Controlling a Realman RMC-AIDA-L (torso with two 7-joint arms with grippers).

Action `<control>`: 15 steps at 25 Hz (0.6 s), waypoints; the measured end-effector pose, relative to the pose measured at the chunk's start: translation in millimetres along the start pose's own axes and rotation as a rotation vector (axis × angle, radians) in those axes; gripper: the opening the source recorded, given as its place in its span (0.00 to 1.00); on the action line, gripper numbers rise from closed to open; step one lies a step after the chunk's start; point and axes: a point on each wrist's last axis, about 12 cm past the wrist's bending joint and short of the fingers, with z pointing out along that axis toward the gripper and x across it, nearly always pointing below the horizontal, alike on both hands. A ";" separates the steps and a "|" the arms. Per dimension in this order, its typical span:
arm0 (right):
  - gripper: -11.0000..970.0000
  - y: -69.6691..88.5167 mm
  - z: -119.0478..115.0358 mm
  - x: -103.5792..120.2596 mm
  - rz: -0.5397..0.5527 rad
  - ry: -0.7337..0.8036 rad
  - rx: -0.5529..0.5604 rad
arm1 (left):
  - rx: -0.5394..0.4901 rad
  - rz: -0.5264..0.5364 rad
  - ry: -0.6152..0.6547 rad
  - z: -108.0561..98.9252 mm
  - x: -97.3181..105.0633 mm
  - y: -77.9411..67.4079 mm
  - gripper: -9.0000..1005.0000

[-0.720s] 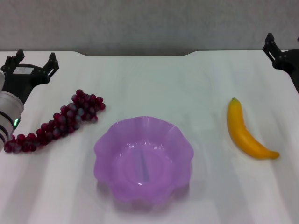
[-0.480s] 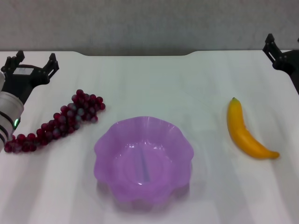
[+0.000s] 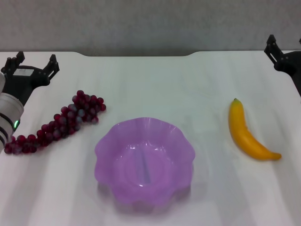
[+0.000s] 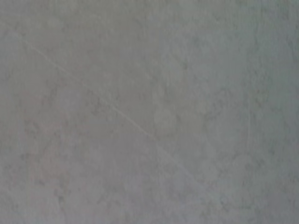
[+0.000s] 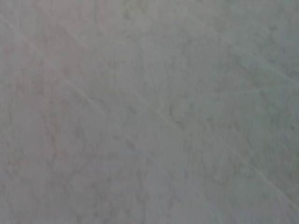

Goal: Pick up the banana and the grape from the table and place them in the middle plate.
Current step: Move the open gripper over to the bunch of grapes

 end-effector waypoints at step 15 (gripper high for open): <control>0.92 1.5 0.2 3.9 -0.002 0.035 -0.006 | 0.017 0.012 0.052 4.3 0.5 -4.2 0.89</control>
